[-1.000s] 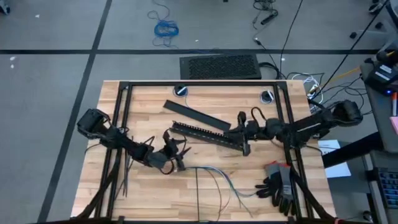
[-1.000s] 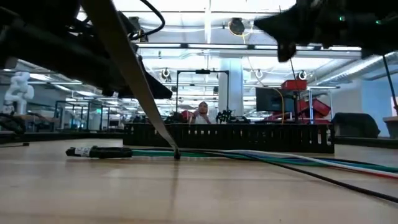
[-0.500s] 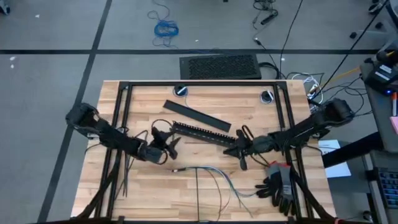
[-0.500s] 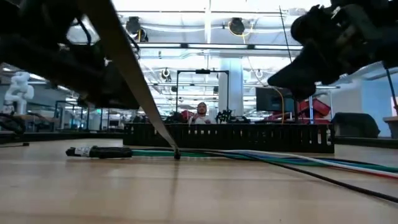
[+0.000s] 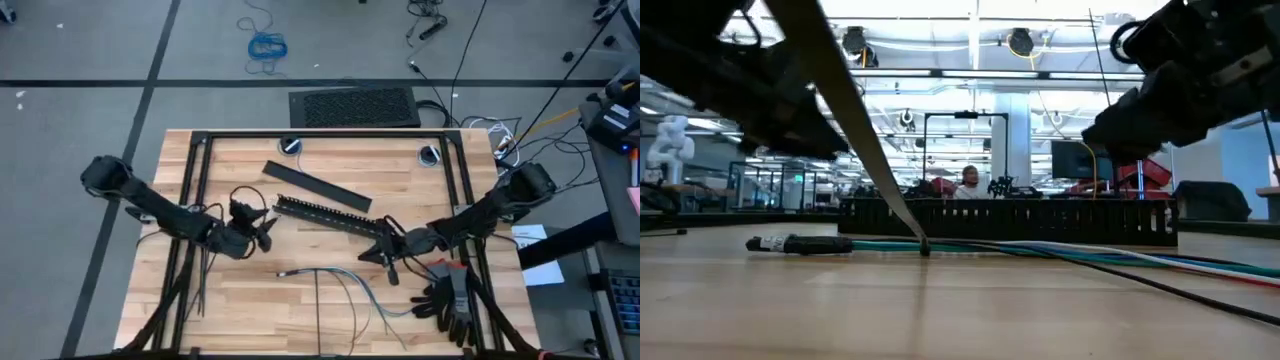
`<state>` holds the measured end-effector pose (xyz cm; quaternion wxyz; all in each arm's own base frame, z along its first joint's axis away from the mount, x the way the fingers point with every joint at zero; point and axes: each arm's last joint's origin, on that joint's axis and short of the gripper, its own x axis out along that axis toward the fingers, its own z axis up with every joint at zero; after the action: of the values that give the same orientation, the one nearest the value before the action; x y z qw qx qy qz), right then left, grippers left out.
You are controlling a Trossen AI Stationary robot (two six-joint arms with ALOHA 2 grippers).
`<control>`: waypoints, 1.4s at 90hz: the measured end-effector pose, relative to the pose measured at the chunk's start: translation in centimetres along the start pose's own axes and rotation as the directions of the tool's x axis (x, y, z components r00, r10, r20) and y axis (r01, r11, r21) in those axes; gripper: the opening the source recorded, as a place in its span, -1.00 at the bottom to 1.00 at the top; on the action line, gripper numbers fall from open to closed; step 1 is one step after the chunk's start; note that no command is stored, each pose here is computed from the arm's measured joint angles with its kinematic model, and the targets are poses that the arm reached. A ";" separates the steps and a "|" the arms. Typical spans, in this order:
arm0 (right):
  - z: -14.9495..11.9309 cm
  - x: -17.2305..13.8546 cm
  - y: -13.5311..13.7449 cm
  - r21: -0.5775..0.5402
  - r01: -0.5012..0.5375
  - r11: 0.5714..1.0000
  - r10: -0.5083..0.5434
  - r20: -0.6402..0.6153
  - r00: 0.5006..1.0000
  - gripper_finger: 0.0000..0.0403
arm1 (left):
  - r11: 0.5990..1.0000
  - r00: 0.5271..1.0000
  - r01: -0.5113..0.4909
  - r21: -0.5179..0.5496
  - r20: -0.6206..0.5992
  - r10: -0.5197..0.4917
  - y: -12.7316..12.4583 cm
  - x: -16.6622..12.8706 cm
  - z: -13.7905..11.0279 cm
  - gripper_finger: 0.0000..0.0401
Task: Ziptie cables
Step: Wrap the cable wires with the black zip tie
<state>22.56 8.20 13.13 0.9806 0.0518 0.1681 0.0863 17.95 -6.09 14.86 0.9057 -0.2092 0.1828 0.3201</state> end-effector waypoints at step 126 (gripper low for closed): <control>3.2 1.5 -5.9 -0.074 -0.073 0.995 0.072 -0.010 0.997 -0.96 | 0.823 0.539 -0.565 -0.066 -0.784 0.307 0.6 -2.8 -1.7 -0.08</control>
<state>25.95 2.47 14.92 0.9775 0.0209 0.1662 0.1283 15.21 -7.93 14.60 0.5932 -0.4078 0.5298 0.4485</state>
